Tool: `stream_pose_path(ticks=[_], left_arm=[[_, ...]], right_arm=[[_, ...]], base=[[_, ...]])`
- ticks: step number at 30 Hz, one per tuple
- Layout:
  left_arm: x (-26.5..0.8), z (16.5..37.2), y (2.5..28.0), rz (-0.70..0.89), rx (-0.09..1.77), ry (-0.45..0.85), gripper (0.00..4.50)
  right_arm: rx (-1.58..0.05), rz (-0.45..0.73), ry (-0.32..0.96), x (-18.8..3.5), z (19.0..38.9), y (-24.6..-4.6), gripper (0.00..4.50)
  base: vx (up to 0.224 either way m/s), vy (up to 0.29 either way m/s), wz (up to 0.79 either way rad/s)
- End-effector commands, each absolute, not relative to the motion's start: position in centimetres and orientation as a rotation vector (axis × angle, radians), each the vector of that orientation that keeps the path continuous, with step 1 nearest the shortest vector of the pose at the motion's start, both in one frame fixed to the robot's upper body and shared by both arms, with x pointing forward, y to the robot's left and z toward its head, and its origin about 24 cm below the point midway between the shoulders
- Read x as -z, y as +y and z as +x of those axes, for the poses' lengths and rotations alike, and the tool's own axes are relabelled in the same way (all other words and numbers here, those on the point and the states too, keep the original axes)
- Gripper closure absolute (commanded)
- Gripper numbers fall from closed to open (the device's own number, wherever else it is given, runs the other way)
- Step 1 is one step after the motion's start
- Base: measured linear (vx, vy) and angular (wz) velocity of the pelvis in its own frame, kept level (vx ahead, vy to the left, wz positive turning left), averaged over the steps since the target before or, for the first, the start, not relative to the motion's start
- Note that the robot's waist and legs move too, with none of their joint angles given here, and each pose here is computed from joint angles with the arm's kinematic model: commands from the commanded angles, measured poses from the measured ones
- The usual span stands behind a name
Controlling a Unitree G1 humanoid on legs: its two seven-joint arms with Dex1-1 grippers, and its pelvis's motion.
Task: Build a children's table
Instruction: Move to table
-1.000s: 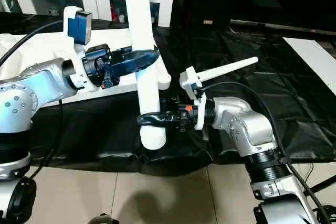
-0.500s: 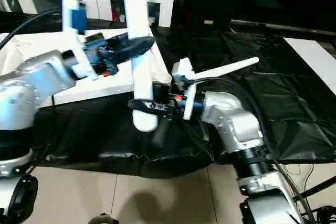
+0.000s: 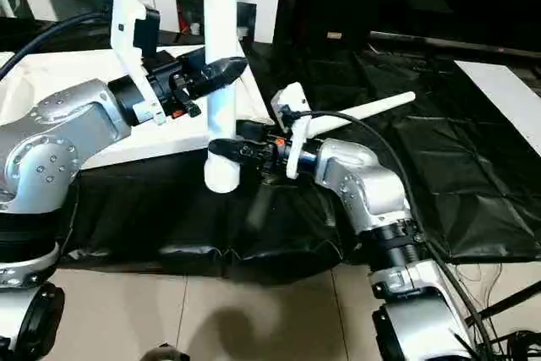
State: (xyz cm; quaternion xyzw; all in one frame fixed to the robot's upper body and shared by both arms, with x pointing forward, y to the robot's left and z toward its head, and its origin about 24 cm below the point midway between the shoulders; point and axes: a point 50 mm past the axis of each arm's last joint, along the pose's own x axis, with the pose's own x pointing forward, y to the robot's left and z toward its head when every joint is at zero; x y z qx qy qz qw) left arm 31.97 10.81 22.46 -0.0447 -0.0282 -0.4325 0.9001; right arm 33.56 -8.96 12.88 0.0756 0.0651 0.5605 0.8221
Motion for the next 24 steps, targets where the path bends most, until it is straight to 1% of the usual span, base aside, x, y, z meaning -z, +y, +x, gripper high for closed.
stream_pose_path(ticks=[1,5,7,10,12,16,20,24], left_arm=[[-22.77,31.28,10.03,-0.073,0.941,-0.086,2.73],[-22.60,31.18,9.96,-0.053,0.958,-0.080,2.73],[-22.58,31.18,9.90,-0.038,0.966,-0.080,2.73],[-22.59,31.20,9.87,-0.037,0.968,-0.081,2.73],[-22.54,31.23,9.79,-0.031,0.972,-0.083,2.73],[-22.53,31.25,9.76,-0.029,0.973,-0.085,2.73],[-22.58,31.23,9.66,-0.025,0.985,-0.094,2.73],[-22.61,31.10,9.55,-0.024,0.998,-0.097,2.73]], right_arm=[[-1.161,0.135,0.125,-13.26,34.04,-9.43,1.58],[-1.184,0.136,0.136,-13.21,34.03,-9.32,1.58],[-1.247,0.130,0.146,-13.34,33.70,-9.21,1.58],[-1.261,0.131,0.148,-13.40,33.60,-9.19,1.58],[-1.303,0.134,0.158,-13.47,33.33,-9.07,1.58],[-1.310,0.128,0.168,-13.39,33.33,-9.06,1.58],[-1.311,0.095,0.211,-12.77,33.43,-9.15,1.58],[-1.315,0.093,0.215,-12.65,33.49,-9.13,1.58]], base=[[0.000,0.000,0.00],[0.000,0.000,0.00],[0.000,0.000,0.00],[0.000,0.000,0.00],[0.000,0.000,0.00],[0.000,0.000,0.00],[0.000,0.000,0.00],[0.000,0.000,0.00]])
